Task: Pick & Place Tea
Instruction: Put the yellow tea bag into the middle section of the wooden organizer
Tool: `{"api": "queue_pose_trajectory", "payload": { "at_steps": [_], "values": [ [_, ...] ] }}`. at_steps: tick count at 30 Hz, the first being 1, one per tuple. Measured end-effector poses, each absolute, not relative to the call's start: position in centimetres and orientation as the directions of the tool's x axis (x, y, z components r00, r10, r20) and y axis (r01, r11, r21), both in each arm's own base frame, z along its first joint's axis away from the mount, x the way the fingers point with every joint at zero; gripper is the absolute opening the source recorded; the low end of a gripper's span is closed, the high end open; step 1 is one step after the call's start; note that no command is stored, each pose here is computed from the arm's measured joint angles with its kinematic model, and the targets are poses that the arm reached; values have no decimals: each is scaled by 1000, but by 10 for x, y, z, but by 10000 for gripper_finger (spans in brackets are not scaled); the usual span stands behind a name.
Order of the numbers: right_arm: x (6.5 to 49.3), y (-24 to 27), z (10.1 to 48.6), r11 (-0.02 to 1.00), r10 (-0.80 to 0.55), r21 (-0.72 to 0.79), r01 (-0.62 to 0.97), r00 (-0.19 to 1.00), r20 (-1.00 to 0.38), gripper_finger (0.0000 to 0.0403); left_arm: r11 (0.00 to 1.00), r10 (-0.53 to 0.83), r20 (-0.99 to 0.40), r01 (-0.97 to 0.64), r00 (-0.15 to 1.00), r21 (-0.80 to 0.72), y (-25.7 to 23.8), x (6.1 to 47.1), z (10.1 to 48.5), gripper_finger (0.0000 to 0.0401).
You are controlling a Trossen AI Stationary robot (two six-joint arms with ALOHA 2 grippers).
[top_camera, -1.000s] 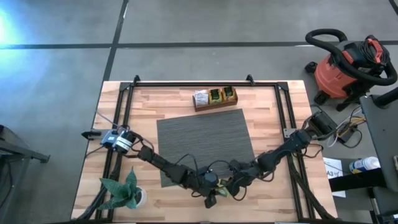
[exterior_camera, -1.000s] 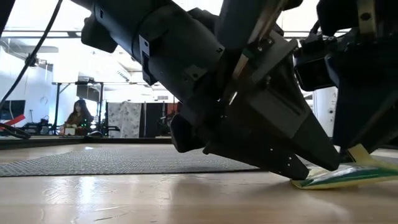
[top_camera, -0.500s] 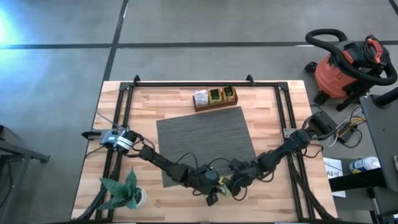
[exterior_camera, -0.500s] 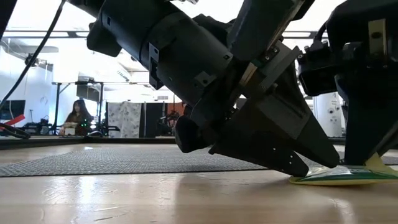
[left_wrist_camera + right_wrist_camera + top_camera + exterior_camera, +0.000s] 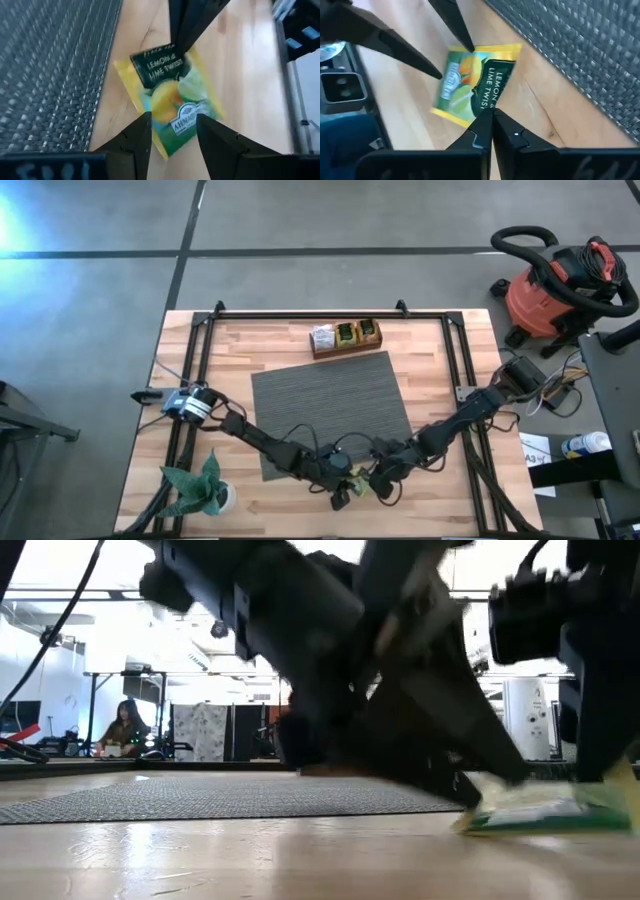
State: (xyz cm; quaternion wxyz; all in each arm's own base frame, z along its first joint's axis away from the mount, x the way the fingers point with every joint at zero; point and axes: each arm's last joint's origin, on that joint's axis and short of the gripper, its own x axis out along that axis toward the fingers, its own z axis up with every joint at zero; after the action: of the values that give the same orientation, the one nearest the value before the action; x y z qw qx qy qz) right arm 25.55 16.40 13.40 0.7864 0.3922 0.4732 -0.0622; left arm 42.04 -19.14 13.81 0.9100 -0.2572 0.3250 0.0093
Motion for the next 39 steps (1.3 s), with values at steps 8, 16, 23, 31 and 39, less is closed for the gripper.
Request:
{"api": "queue_pose_trajectory", "payload": {
  "at_steps": [8,16,23,31,39],
  "values": [
    [257,152,172,826,132,415,381,586,-800,8,893,5,-581,-265,814,-363,-178,401,199,151],
    [281,101,208,935,-20,171,309,530,-848,8,865,306,-525,-463,794,-196,-150,360,266,151],
    [304,25,235,966,-150,-10,257,535,-832,8,798,428,-487,-571,761,-191,-125,317,292,151],
    [317,-83,264,956,-281,-186,227,528,-801,8,702,510,-477,-667,716,-250,-86,265,277,151],
    [319,-158,264,944,-330,-283,171,402,-854,8,634,589,-396,-707,704,-314,-34,229,267,151]
  ]
}}
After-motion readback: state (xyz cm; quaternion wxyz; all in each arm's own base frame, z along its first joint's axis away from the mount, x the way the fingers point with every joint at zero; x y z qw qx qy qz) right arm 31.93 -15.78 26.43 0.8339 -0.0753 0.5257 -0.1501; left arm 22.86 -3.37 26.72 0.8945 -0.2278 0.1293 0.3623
